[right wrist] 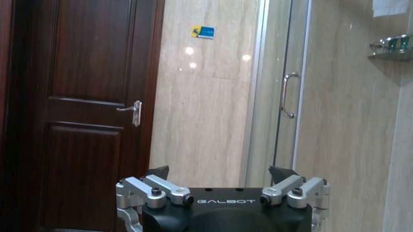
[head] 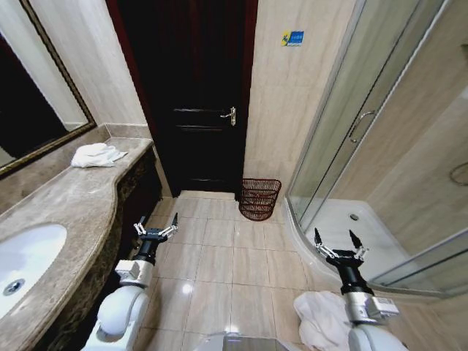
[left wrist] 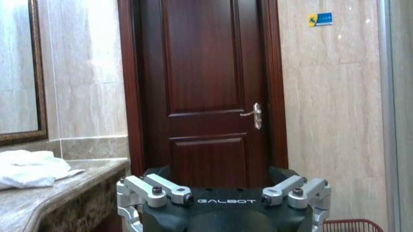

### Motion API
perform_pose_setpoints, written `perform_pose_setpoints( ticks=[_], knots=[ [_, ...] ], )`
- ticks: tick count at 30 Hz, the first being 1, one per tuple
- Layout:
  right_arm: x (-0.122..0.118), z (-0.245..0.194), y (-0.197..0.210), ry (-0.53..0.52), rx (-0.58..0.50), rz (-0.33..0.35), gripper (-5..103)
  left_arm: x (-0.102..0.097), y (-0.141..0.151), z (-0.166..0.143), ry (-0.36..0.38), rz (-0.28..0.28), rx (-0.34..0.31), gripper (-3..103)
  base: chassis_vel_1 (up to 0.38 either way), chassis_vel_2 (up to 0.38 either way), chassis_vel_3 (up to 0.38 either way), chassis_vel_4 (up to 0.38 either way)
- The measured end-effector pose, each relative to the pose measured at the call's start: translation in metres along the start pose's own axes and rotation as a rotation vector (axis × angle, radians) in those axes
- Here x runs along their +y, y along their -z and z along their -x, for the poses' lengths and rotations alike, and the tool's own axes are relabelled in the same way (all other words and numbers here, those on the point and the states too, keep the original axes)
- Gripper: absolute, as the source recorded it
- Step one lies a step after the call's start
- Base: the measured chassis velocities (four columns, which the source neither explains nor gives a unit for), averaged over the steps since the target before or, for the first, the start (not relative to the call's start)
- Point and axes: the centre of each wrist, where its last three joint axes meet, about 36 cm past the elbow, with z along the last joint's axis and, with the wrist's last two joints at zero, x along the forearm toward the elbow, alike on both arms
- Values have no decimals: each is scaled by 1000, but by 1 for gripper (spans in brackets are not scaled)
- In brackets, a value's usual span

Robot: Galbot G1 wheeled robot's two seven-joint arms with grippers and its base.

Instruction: Discard the used towel into the hamper.

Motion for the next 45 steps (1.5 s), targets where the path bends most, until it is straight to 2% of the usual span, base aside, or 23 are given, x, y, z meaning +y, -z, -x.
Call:
perform_pose_setpoints(
  ticks=[19, 45],
  knots=[
    [-3, -1, 2, -6, 0, 1, 100, 3, -15, -1, 7, -6, 31, 100, -33, 40, 35, -37],
    [1, 6, -5, -3, -13, 21, 100, 0, -12, -2, 4, -7, 12, 100, -70, 70, 73, -74]
  ],
)
